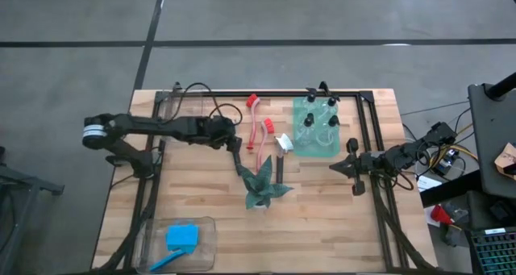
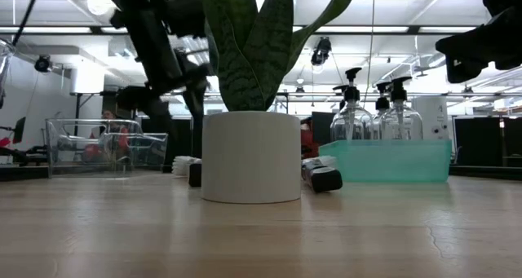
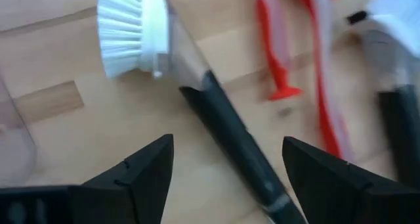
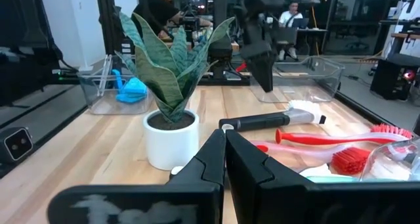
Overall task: Pick & Place Kitchen Sink Supplies
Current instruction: Put the black dish brush into the top transparent bin
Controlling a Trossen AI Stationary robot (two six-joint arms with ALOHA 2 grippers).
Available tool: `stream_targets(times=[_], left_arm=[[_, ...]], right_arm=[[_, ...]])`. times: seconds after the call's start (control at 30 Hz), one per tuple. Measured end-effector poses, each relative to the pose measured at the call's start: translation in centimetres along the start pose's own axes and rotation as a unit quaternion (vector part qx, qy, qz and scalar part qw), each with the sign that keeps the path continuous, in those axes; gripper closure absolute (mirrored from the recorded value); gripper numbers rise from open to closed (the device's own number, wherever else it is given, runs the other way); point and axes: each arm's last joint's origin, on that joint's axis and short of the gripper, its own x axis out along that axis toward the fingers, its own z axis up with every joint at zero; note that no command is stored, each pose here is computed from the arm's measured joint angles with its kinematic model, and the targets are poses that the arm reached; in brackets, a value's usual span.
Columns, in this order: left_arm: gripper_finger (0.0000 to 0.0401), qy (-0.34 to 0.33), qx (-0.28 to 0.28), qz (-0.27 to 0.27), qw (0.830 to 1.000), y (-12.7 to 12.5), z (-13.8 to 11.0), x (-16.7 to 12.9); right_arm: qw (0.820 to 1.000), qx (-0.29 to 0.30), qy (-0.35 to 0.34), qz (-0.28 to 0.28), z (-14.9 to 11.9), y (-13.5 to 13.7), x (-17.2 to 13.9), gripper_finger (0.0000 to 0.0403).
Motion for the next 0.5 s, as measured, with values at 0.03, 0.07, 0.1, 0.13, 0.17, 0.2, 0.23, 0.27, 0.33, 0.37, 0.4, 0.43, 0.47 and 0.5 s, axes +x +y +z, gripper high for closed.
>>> stream_targets(times=[0.03,0.07,0.1,0.13,0.17,0.2,0.23,0.27,0.33,0.37,0.4,0.43,0.47,0.5], left_arm=[[0.0126,0.003,-0.001,0.007,1.000,0.0,0.0,0.4],[0.0126,0.006,-0.001,0.013,1.000,0.0,0.1,0.9],[0.0127,0.008,-0.001,0.019,1.000,0.0,0.0,1.2],[0.0128,0.012,0.000,0.024,1.000,0.0,0.0,1.6],[0.0128,0.016,0.002,0.029,0.999,0.0,-0.1,2.0],[0.0128,0.018,0.002,0.032,0.999,-0.1,-0.2,2.3],[0.0128,0.018,0.002,0.033,0.999,-0.1,-0.2,2.7],[0.0128,0.019,0.002,0.035,0.999,-0.2,-0.2,3.1],[0.0128,0.022,0.001,0.042,0.999,-0.2,-0.2,3.9],[0.0128,0.022,0.001,0.043,0.999,-0.2,-0.2,4.3],[0.0128,0.022,0.000,0.043,0.999,-0.3,-0.2,4.7],[0.0128,0.021,-0.001,0.043,0.999,-0.3,-0.2,5.0],[0.0128,0.021,-0.001,0.041,0.999,-0.4,-0.2,5.3],[0.0128,0.021,0.000,0.042,0.999,-0.4,-0.3,5.5]], right_arm=[[1.000,-0.002,0.000,0.000,0.0,0.0,0.0,0.0394],[1.000,-0.004,0.000,0.000,0.0,0.0,0.0,0.0394],[1.000,-0.004,0.000,0.000,0.0,0.0,0.0,0.0394],[1.000,-0.003,0.000,0.000,0.0,0.0,0.0,0.0394],[1.000,-0.001,0.000,0.000,0.0,0.0,0.0,0.0394],[1.000,0.000,0.000,0.000,0.0,0.0,0.0,0.0394],[1.000,0.000,0.000,0.000,0.0,0.0,0.0,0.0394],[1.000,-0.003,0.000,0.000,0.0,0.0,0.0,0.0394],[1.000,-0.004,0.000,0.000,0.0,0.0,0.0,0.0394],[1.000,-0.002,0.000,0.000,0.0,0.0,0.0,0.0394],[1.000,0.000,0.000,0.000,0.0,0.0,0.0,0.0394],[1.000,0.000,0.000,0.000,0.0,0.0,0.0,0.0394],[1.000,-0.002,0.000,0.000,0.0,0.0,0.0,0.0394],[1.000,-0.004,0.000,-0.001,0.0,0.0,0.0,0.0394]])
